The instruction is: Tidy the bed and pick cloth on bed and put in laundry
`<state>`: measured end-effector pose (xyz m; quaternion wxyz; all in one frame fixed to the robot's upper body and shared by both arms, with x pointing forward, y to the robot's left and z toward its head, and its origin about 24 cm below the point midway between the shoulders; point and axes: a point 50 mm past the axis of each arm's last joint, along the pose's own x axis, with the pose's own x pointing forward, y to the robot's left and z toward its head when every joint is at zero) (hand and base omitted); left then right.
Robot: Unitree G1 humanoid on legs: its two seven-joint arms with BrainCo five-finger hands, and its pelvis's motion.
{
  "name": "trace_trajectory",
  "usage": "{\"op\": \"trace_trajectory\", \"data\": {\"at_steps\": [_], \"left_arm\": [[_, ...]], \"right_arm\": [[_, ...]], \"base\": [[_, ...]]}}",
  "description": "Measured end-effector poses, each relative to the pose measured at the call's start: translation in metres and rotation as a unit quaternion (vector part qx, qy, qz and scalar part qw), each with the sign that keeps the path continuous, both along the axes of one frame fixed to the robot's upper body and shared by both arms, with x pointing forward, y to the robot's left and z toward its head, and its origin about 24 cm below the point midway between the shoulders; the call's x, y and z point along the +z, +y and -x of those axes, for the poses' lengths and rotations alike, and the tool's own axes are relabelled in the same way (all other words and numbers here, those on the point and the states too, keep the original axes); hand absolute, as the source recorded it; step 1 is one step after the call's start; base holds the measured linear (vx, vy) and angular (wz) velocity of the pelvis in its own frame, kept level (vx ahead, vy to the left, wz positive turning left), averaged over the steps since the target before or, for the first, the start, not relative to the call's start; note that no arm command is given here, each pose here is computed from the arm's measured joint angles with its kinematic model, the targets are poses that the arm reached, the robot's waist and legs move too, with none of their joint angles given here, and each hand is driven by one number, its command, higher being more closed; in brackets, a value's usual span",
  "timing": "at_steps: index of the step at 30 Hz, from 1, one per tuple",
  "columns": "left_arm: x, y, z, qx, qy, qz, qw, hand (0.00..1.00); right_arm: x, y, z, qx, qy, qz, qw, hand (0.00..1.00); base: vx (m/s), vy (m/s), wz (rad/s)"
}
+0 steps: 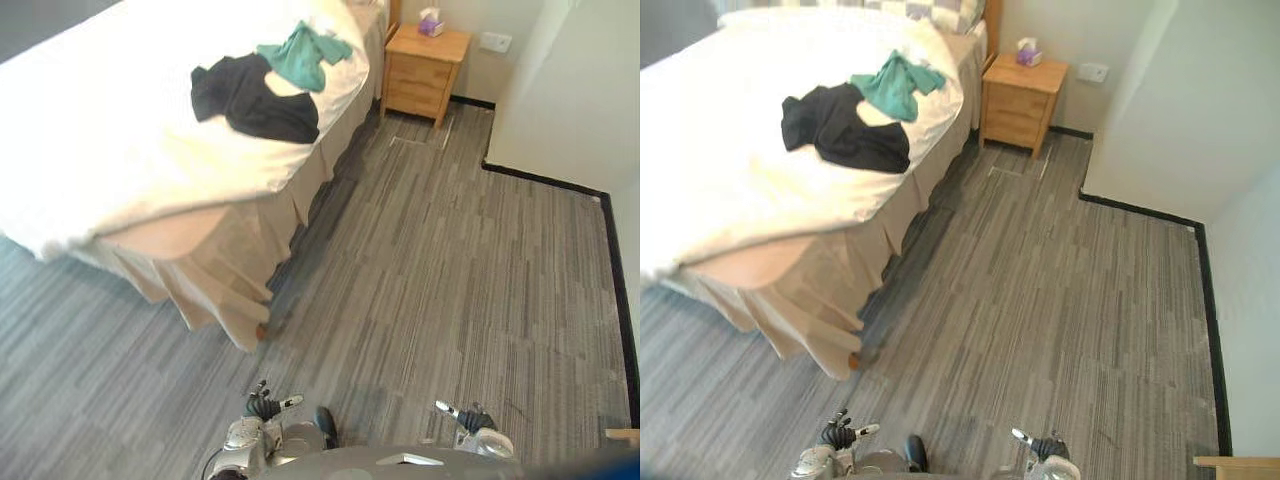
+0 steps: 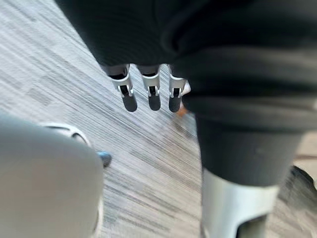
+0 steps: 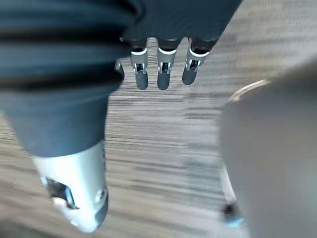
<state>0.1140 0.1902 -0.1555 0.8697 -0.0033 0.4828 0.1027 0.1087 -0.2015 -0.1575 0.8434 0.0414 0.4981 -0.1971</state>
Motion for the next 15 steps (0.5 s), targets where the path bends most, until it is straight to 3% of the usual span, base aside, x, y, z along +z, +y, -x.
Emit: {"op": "trace_trajectory", "data": {"at_steps": [6,15], "left_arm": [[0.001,0.001,-0.004,0.003,-0.006,0.000,1.000,0.00],[-0.002,-0.007,0.006,0.061,-0.008,0.023,0.998,0.00]], "right_arm": [[0.001,-0.012,0.003,-0.001,0.005,0.017,1.000,0.00],[0.004,-0.019,-0.006,0.029,0.003,0.033,0.999,0.00]], "base": [[0.31,-0.145,1.18],[0.33,-0.366,0.90]]}}
